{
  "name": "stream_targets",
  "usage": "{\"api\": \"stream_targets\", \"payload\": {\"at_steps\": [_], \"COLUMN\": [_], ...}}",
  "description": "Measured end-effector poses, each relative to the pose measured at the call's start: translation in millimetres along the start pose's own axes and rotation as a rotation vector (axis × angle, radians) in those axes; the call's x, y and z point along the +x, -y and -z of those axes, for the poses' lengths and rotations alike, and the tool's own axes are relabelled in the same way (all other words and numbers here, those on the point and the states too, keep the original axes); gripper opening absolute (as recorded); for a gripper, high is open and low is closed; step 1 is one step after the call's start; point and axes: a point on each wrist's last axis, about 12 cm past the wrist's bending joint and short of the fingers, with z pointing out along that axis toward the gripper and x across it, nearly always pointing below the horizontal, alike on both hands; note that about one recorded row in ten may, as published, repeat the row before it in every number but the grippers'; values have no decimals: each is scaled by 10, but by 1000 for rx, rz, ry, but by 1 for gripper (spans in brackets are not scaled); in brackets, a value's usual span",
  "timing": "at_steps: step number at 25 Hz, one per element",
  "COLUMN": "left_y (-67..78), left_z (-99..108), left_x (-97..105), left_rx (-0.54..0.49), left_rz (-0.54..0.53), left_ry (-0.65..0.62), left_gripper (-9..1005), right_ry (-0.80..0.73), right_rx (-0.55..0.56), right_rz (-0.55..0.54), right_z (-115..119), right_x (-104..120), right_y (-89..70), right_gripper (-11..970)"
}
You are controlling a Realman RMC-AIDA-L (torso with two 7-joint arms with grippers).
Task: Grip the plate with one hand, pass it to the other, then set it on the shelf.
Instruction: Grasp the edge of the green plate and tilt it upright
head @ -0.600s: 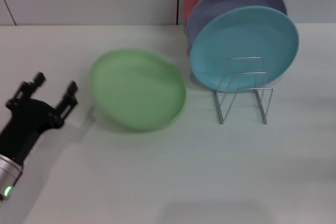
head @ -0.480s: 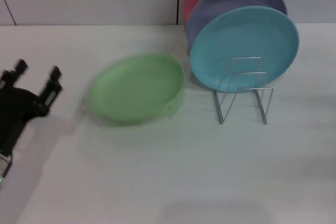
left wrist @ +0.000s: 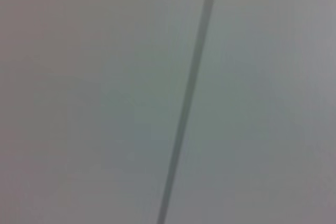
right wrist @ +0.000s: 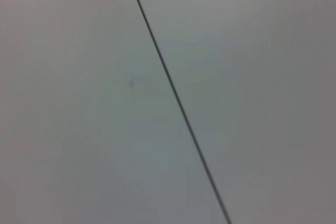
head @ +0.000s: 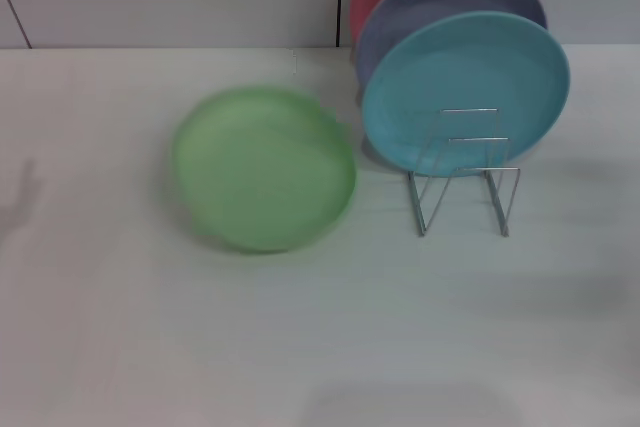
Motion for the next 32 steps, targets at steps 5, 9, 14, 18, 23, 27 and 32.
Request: {"api": "stream_targets", "payload": {"at_steps": [5, 9, 14, 18, 23, 27, 32], "left_y": [-71, -100, -92, -71, -61, -58, -62], "left_z": [-22, -35, -69, -114, -116, -111, -98], "left_x": [-51, -76, -69, -74, -56, -45, -38], "left_rx": [-34, -51, -52, -34, -27, -25, -27], "left_rz": [32, 50, 64, 66, 59, 59, 57], "left_ry": [28, 45, 48, 50, 40, 33, 28], "left_gripper": [740, 740, 739, 739, 739, 739, 739], "right_ry": [13, 65, 87, 94, 89, 90, 96], "right_rx": [-24, -32, -7, 35, 37, 37, 40], "right_rz": [-33, 37, 40, -4, -33, -34, -37], "right_z": [-57, -47, -34, -8, 1, -3, -31], "right_x": [31, 8, -22, -31, -12, -9, -14], "right_y": [-128, -204, -164, -104, -125, -134, -143], "right_gripper": [491, 491, 491, 491, 492, 492, 492]}}
